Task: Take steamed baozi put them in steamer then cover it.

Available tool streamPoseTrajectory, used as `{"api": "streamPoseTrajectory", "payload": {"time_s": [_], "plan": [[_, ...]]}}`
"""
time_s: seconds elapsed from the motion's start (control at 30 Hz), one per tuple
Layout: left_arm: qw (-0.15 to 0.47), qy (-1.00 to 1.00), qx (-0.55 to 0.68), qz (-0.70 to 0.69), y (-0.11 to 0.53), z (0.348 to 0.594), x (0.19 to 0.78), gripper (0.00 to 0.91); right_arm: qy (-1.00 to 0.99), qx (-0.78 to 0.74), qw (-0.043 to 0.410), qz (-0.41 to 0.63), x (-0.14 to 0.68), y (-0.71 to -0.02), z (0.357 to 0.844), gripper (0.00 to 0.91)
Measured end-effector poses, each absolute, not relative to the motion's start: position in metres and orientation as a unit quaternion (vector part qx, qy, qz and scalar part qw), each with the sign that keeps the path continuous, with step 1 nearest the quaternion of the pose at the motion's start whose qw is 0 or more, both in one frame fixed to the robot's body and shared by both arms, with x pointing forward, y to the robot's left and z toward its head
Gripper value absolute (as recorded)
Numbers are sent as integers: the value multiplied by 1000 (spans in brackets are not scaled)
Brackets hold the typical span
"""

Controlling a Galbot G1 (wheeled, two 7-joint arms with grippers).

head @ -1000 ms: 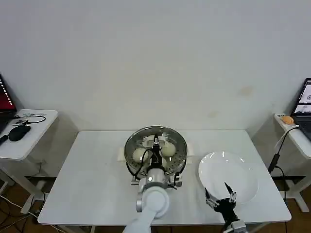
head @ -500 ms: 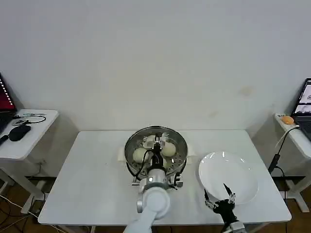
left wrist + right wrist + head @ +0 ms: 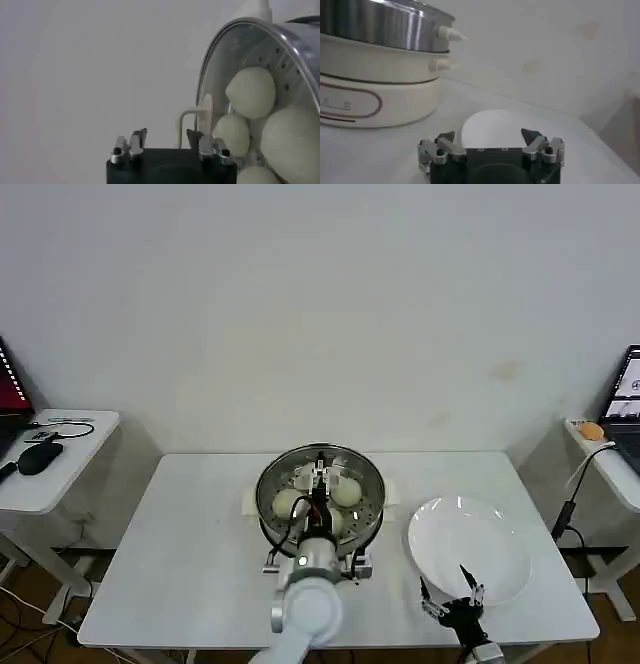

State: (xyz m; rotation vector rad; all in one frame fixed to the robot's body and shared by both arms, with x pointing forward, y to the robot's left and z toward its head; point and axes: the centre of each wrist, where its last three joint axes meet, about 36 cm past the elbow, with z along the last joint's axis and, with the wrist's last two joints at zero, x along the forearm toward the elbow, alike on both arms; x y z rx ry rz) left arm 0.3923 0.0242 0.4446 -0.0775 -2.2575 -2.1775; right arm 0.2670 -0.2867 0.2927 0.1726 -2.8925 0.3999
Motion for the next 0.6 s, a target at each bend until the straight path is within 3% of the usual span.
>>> {"api": "streamPoseTrajectory", "payload": {"time_s": [0.43, 0.6], "plan": [[-55, -763, -42, -643, 83, 475, 346, 907, -986, 38, 99, 129, 265, -299, 298, 907], [-71, -813, -66, -574, 120, 473, 329, 907, -988, 31, 91, 125, 263, -307, 303, 907]]}}
